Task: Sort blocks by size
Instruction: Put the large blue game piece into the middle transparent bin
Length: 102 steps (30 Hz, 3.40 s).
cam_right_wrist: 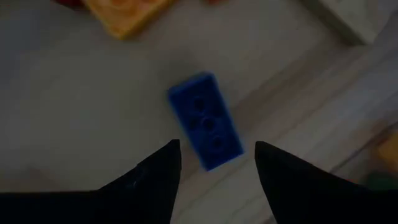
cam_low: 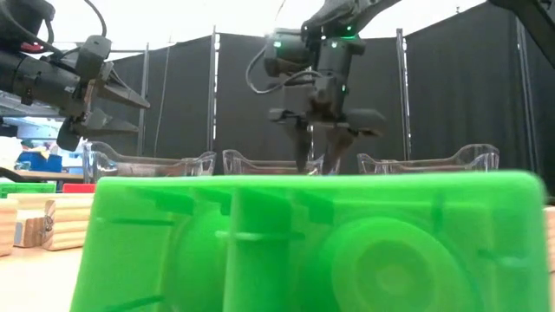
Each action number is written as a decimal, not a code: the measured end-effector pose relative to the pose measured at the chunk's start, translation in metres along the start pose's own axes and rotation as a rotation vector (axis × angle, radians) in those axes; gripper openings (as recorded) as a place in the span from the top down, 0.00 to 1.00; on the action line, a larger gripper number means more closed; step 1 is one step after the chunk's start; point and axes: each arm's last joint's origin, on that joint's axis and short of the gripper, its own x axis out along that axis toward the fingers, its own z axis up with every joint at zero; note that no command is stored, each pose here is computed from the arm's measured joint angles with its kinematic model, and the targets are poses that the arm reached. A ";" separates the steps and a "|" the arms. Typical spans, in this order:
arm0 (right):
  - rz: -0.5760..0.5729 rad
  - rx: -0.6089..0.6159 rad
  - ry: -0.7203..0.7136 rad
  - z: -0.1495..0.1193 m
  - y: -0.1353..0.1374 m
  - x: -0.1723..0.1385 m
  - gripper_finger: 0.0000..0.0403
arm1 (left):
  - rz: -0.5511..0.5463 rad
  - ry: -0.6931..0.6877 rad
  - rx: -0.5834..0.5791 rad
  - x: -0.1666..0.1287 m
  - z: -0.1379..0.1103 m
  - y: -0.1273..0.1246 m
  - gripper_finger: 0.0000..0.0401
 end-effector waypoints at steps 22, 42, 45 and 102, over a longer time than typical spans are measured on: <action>-0.015 -0.044 -0.064 0.003 0.002 0.019 0.26 | -0.003 0.003 -0.001 0.000 0.000 0.000 0.33; -0.013 -0.037 -0.048 -0.003 0.025 0.049 0.63 | -0.003 0.004 -0.001 0.000 0.000 0.000 0.33; -0.016 0.019 -0.038 0.000 0.026 0.048 0.63 | -0.003 0.004 -0.004 0.000 0.000 0.000 0.33; -0.313 0.734 -0.489 0.079 -0.018 -0.021 0.25 | -0.022 0.028 -0.007 0.000 -0.001 -0.001 0.33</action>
